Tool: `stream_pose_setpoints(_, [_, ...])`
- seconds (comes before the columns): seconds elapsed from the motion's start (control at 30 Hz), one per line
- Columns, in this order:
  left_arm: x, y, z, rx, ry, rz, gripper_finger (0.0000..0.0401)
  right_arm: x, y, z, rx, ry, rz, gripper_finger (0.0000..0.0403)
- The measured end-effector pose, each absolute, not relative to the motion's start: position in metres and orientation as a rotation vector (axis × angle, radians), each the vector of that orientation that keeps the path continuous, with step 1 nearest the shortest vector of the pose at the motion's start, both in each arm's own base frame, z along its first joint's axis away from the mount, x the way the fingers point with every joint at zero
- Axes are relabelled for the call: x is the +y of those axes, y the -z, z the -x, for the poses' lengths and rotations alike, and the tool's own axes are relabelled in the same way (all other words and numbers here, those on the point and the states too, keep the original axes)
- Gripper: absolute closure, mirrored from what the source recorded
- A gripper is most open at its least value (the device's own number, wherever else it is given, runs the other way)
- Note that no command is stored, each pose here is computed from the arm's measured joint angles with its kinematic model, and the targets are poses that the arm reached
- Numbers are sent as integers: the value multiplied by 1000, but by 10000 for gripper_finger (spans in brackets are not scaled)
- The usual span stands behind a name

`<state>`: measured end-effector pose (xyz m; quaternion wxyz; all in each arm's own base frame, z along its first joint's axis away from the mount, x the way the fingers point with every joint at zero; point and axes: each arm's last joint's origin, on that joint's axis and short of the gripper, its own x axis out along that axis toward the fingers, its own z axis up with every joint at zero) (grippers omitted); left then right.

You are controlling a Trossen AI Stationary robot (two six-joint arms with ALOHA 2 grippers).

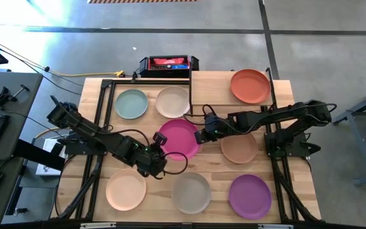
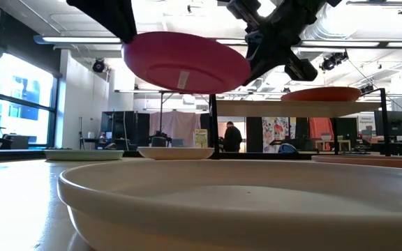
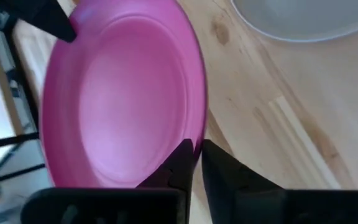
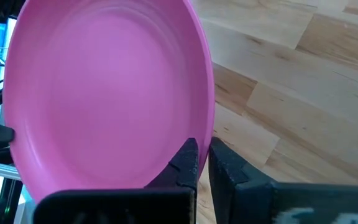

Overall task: Place and stack plates onto a shelf
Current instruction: Stack the pink plate on top of the orange plate on the shelf

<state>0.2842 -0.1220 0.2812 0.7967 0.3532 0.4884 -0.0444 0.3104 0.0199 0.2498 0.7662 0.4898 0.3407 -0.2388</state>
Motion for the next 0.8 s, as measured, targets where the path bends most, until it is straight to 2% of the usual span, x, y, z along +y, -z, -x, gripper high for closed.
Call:
stream_pose_setpoints(0.5, [-104,-279,-292,1093,17,-388,291,20,-250,-310,740,520,-1069,403])
stream_pose_setpoints(0.8, [-114,-280,-287,1095,34,-301,287,20,-248,-305,781,555,-1051,402])
